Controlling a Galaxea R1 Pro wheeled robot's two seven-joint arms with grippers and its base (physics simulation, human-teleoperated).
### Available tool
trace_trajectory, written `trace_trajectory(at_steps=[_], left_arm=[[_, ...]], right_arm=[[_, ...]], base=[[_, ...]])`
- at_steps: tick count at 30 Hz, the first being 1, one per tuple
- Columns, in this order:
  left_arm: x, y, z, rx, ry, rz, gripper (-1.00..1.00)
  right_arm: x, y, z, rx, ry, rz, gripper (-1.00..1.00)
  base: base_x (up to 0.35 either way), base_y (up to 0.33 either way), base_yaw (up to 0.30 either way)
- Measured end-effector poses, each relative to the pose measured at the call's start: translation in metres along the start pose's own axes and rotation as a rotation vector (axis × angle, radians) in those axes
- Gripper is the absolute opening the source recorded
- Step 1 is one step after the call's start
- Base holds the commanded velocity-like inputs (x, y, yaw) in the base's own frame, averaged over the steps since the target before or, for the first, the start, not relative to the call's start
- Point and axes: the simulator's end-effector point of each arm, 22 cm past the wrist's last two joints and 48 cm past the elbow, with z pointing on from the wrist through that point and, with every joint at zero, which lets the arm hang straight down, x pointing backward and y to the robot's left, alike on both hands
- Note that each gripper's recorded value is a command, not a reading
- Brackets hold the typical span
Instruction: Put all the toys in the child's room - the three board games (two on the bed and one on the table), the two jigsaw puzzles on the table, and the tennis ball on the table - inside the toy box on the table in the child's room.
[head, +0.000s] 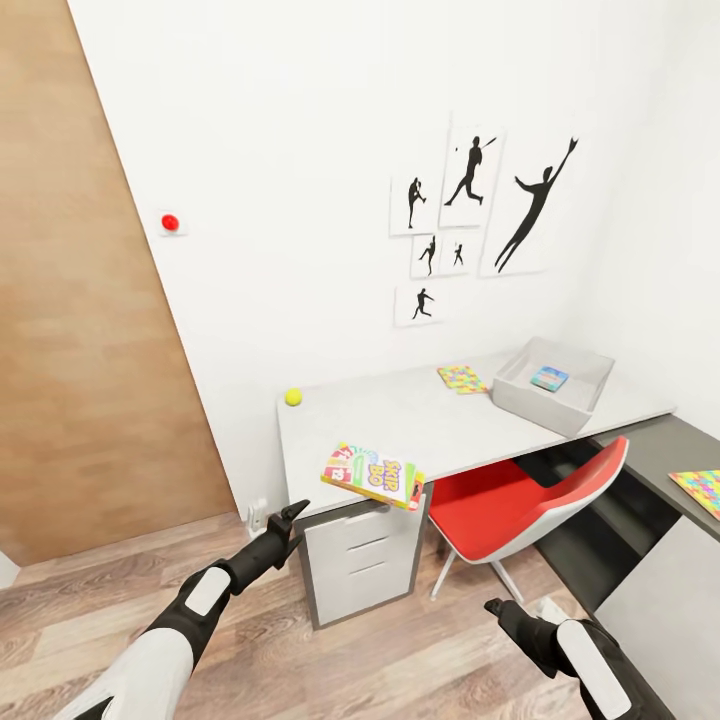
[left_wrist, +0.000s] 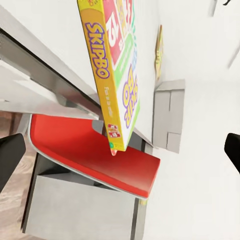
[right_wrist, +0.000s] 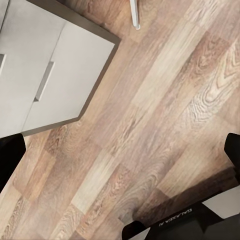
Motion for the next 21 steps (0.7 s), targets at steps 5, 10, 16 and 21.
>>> trace_trajectory(at_steps=[5, 10, 16, 21], left_arm=[[-0.001, 0.003, 0.003, 0.001, 0.000, -0.001, 1.00], [-0.002, 0.006, 0.005, 0.001, 0.000, -0.002, 1.00], [-0.002, 0.011, 0.008, 0.000, 0.003, -0.004, 1.00], [-0.003, 0.014, 0.011, 0.000, 0.003, -0.004, 1.00]], right_arm=[[0.000, -0.001, 0.004, 0.001, 0.000, 0.000, 1.00], [-0.001, -0.001, 0.008, 0.001, 0.000, 0.000, 1.00], [-0.002, -0.002, 0.013, 0.001, -0.001, -0.001, 1.00], [-0.002, -0.003, 0.018, 0.001, -0.001, 0.000, 1.00]], base=[[0.000, 0.000, 0.000], [0.000, 0.000, 0.000], [0.000, 0.000, 0.000], [0.000, 0.000, 0.000]])
